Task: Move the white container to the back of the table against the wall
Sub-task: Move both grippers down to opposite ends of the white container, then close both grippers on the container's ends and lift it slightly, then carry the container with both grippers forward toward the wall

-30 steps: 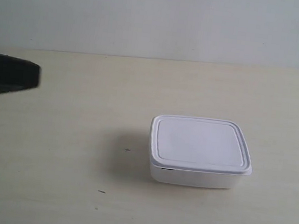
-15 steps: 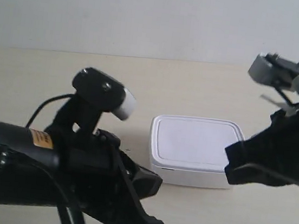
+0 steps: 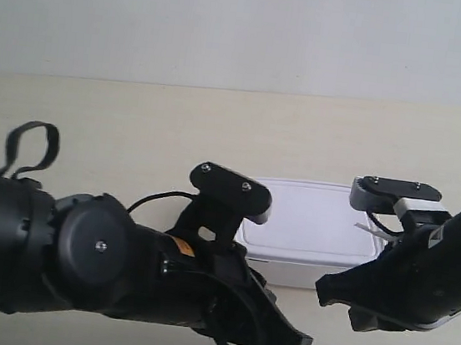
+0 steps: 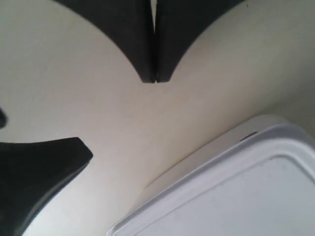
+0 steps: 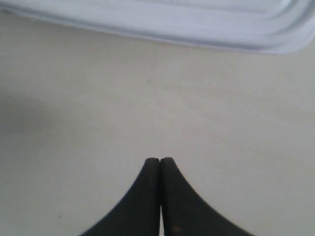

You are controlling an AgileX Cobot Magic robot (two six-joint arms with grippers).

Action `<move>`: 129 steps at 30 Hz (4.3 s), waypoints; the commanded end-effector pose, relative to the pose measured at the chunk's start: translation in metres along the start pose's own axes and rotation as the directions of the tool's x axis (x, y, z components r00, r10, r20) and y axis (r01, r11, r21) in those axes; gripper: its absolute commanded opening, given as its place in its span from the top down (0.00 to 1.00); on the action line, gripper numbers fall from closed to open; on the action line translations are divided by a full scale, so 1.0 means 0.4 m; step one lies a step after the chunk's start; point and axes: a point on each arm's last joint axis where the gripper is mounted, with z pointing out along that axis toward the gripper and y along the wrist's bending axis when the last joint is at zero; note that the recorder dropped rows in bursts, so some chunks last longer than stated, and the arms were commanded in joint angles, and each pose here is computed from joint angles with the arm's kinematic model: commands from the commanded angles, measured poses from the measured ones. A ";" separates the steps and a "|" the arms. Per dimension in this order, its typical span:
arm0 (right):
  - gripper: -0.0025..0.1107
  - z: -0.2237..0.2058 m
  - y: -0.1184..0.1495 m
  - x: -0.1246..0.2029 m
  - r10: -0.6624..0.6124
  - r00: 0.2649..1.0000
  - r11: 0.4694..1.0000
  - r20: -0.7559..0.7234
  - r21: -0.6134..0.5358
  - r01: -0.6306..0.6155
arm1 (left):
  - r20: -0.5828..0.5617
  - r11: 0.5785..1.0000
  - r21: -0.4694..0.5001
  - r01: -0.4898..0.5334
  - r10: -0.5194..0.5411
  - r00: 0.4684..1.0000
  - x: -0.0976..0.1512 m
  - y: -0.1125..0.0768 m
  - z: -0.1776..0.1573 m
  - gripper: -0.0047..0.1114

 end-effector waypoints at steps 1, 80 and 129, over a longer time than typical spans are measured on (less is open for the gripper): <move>0.98 0.056 -0.016 -0.023 0.015 0.999 0.999 0.029 0.049 -0.017 | -0.013 1.000 -0.013 0.004 -0.005 1.000 -0.008 -0.005 0.056 0.96; 0.98 0.292 -0.065 -0.646 -0.044 0.891 0.995 0.452 0.100 -0.001 | 0.315 0.963 -0.241 0.124 -0.043 0.948 -0.392 0.461 0.370 0.96; 0.98 0.362 -0.047 -0.730 0.062 0.726 0.998 0.685 -0.019 -0.067 | 0.339 0.943 -0.331 -0.027 0.145 0.929 -0.438 0.490 0.361 0.96</move>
